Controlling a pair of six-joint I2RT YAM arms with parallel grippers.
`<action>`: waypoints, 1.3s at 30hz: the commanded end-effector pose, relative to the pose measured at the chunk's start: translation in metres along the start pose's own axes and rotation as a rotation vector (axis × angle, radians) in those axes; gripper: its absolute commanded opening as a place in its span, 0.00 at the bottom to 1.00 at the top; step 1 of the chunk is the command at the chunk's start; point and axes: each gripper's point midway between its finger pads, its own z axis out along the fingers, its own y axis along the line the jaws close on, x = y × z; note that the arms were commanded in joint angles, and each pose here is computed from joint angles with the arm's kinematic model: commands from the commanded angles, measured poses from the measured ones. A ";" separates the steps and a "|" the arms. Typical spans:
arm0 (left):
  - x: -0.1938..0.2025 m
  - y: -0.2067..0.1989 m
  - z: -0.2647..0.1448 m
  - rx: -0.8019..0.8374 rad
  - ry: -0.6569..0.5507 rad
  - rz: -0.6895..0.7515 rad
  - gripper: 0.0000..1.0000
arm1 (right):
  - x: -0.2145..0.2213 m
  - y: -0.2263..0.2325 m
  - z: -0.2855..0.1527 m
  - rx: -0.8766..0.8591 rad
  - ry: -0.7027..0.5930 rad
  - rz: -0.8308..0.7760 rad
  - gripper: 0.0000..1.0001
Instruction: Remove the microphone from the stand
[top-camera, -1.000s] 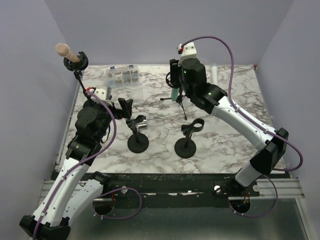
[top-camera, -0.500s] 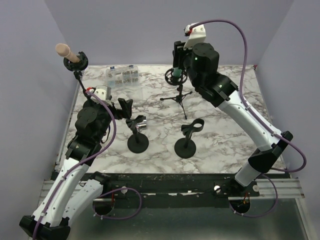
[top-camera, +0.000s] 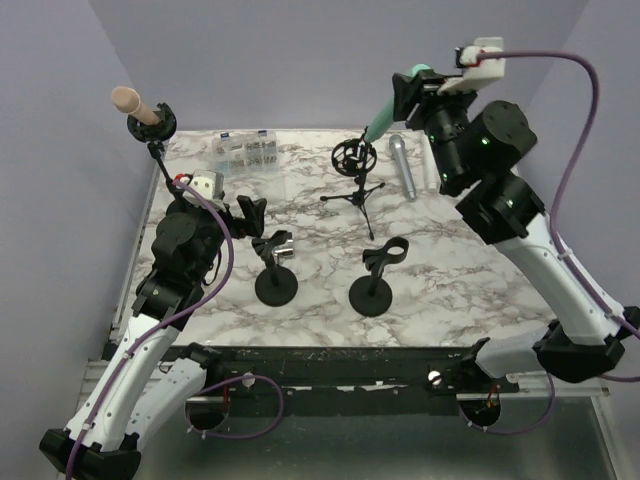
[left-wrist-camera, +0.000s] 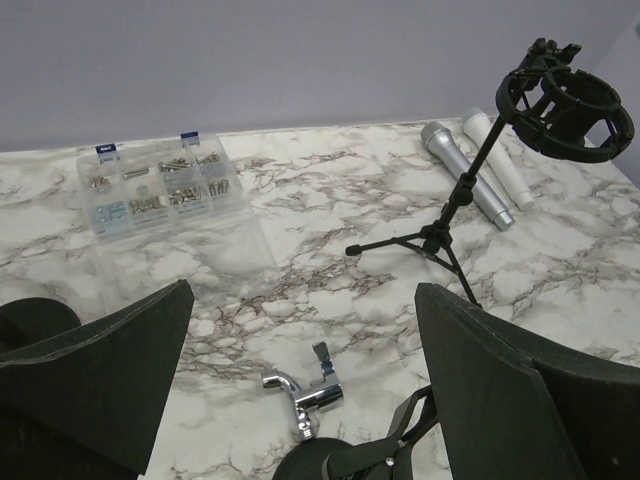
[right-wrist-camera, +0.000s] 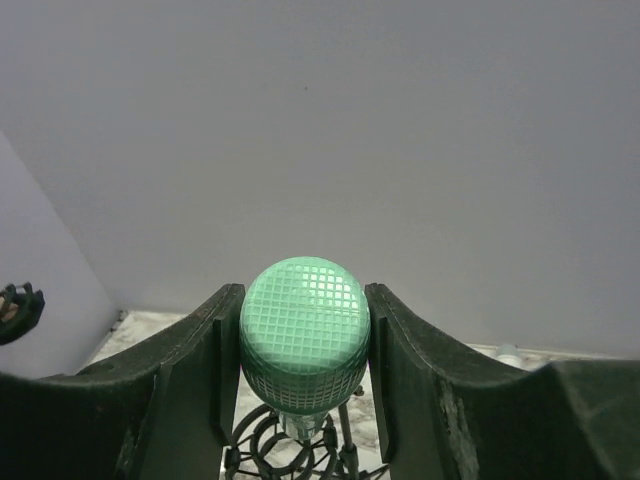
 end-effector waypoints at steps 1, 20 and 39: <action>-0.010 -0.008 -0.002 0.031 -0.015 -0.008 0.96 | -0.053 -0.030 -0.030 0.052 -0.215 0.097 0.13; -0.011 -0.013 -0.003 0.057 -0.016 -0.029 0.96 | 0.123 -0.167 -0.063 0.681 0.041 -0.368 0.09; -0.014 -0.017 -0.006 0.071 -0.027 -0.035 0.96 | 0.331 -0.231 0.056 0.539 0.674 -0.330 0.01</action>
